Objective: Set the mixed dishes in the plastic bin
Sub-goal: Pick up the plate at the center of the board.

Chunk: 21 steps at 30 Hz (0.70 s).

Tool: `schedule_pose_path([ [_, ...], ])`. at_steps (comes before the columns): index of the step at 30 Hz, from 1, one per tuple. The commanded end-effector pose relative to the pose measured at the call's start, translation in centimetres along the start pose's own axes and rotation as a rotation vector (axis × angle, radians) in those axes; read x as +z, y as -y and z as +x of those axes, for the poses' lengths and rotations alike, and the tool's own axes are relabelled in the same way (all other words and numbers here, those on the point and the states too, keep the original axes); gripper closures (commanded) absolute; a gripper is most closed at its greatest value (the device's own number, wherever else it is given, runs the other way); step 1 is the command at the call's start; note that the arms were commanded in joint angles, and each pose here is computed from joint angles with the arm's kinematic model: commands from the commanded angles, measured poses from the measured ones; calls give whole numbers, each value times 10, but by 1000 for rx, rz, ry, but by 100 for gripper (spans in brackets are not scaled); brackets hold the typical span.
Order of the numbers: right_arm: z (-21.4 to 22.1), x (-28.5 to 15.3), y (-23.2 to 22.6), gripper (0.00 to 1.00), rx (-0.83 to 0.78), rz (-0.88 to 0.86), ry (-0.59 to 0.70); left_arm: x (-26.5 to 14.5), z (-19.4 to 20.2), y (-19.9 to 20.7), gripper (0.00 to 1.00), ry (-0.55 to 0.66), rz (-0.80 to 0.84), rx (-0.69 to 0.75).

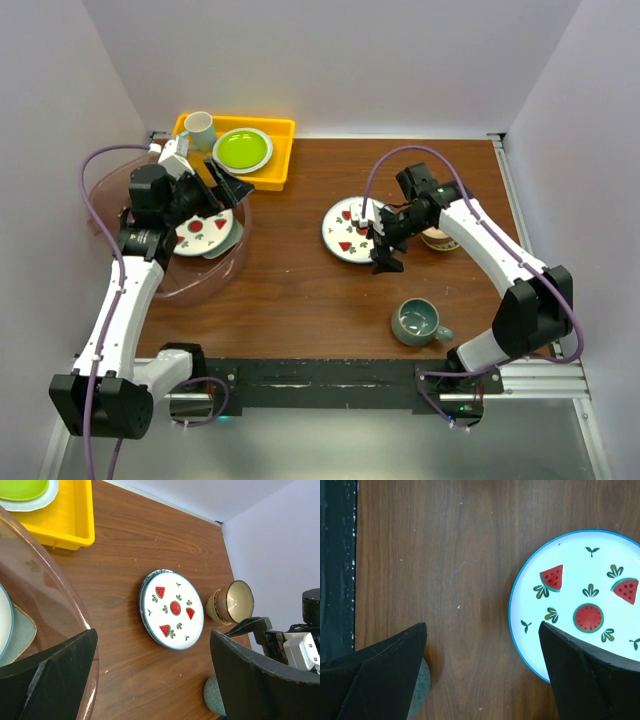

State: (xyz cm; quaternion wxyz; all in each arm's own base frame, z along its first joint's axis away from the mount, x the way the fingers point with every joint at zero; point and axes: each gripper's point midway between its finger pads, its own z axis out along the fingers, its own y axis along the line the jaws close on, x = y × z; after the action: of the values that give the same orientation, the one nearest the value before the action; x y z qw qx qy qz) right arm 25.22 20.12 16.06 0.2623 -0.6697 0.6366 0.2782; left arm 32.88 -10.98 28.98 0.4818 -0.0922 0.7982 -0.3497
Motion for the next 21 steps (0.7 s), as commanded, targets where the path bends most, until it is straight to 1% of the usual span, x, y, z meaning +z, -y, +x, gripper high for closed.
schedule_pose_path([
  [1,-1,-4,0,2,-79,33,-24,4,-6,7,0,36,24,38],
  [7,8,0,0,2,-89,38,-58,7,-4,10,0,29,29,41],
  [14,13,9,-8,2,-113,6,-79,14,4,13,0,7,38,43],
  [21,23,20,-15,2,-142,-13,-128,18,9,15,0,-6,41,43],
])
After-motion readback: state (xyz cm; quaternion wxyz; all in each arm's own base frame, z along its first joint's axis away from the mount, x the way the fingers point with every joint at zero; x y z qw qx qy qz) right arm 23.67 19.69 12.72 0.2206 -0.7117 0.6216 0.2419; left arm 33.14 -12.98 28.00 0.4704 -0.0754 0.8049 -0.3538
